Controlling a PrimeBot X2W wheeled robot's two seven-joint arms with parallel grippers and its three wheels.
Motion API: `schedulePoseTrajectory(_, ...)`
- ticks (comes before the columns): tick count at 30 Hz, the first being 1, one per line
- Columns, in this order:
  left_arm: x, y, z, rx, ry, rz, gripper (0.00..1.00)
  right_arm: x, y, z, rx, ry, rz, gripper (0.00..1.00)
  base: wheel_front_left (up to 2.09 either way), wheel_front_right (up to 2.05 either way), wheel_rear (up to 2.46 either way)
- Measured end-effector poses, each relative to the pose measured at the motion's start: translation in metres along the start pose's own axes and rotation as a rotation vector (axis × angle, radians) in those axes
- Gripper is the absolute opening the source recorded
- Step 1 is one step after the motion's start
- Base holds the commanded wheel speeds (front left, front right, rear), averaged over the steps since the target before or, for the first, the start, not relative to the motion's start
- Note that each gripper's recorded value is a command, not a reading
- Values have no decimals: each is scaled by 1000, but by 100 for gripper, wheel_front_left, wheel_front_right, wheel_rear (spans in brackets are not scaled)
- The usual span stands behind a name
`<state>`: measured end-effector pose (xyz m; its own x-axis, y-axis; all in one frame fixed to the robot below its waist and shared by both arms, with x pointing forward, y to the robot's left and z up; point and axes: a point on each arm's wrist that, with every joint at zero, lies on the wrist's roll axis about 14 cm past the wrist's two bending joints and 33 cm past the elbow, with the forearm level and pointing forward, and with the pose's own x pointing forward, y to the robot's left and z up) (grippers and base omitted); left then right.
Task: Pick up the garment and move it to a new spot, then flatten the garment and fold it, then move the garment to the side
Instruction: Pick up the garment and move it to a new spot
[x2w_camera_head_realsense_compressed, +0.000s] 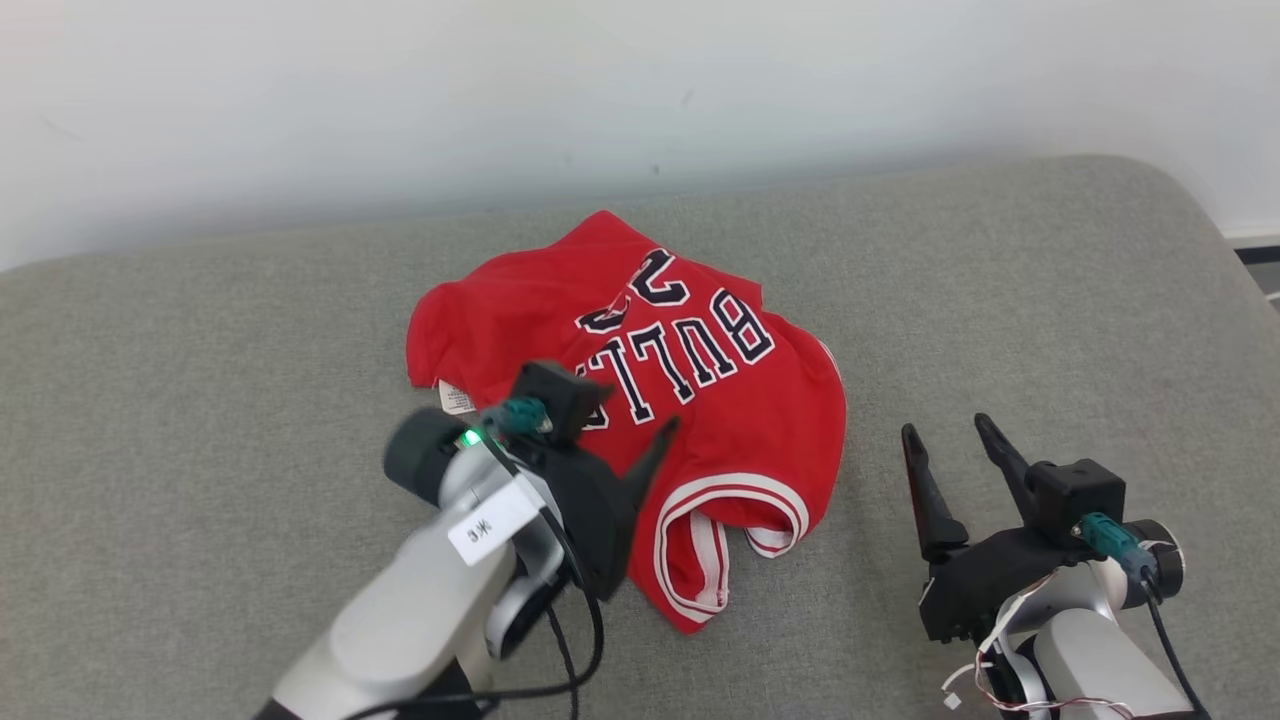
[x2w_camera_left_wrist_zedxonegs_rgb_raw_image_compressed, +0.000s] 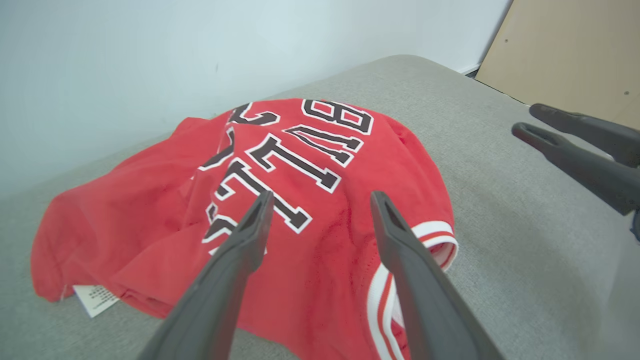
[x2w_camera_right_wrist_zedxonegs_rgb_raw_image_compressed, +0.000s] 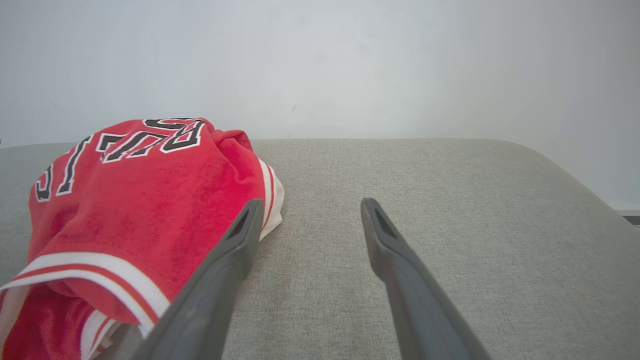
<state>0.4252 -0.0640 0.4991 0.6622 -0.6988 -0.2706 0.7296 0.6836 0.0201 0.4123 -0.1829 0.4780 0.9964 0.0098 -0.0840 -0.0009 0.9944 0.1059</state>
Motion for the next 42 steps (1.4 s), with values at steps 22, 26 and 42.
schedulePoseTrajectory(22, 28, 63, -18, 109, 231, 63, 100, -3, -11, -12, 7, 35, -29, 100, 0, 0, 0)
schedulePoseTrajectory(26, 34, 62, -38, 89, 294, 45, 100, 1, -18, -11, 5, 34, -46, 100, 0, 0, 0)
schedulePoseTrajectory(42, 43, 64, -29, 68, 277, 41, 0, 4, -23, -17, 2, 46, -58, 100, 0, 0, 0)
